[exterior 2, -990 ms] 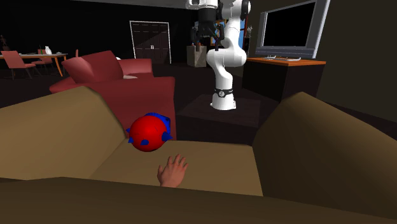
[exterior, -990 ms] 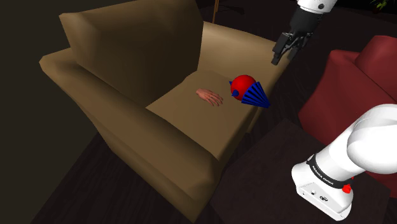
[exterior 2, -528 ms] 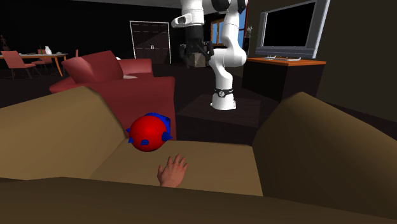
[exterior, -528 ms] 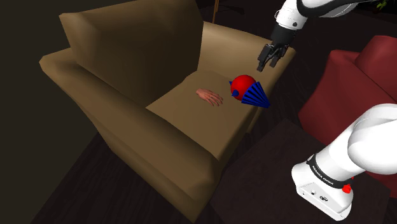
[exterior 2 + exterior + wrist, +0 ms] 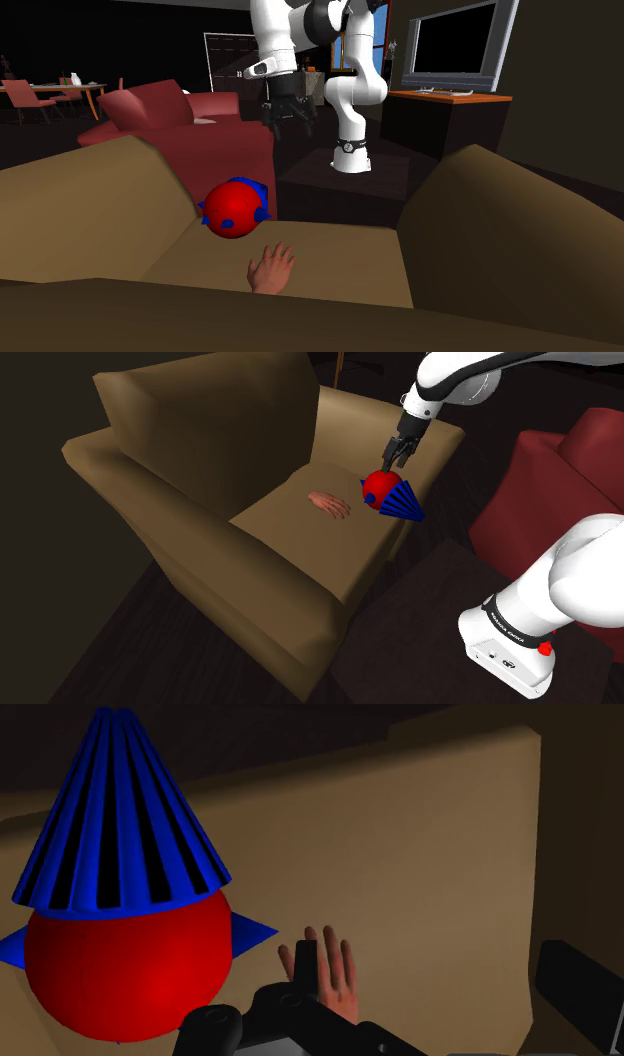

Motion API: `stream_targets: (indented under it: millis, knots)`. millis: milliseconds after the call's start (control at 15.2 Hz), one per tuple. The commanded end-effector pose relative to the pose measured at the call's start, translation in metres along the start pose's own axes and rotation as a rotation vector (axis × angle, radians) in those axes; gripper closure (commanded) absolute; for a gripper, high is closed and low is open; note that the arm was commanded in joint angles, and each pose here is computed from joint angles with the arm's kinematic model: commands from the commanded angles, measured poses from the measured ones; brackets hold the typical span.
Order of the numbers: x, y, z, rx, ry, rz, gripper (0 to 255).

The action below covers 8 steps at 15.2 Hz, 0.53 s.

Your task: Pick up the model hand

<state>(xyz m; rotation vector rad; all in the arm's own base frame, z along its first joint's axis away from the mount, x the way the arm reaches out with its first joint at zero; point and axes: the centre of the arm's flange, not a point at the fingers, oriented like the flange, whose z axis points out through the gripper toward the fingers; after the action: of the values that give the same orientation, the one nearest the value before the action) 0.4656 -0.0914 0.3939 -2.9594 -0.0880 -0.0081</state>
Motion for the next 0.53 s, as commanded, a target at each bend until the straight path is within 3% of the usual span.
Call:
stream_targets:
  millis: [0,462]
  knots:
    - [0.014,0.01,0.02,0.02,-0.006,-0.024,0]
    - [0.076,0.041,0.089,0.09,-0.026,-0.106,0]
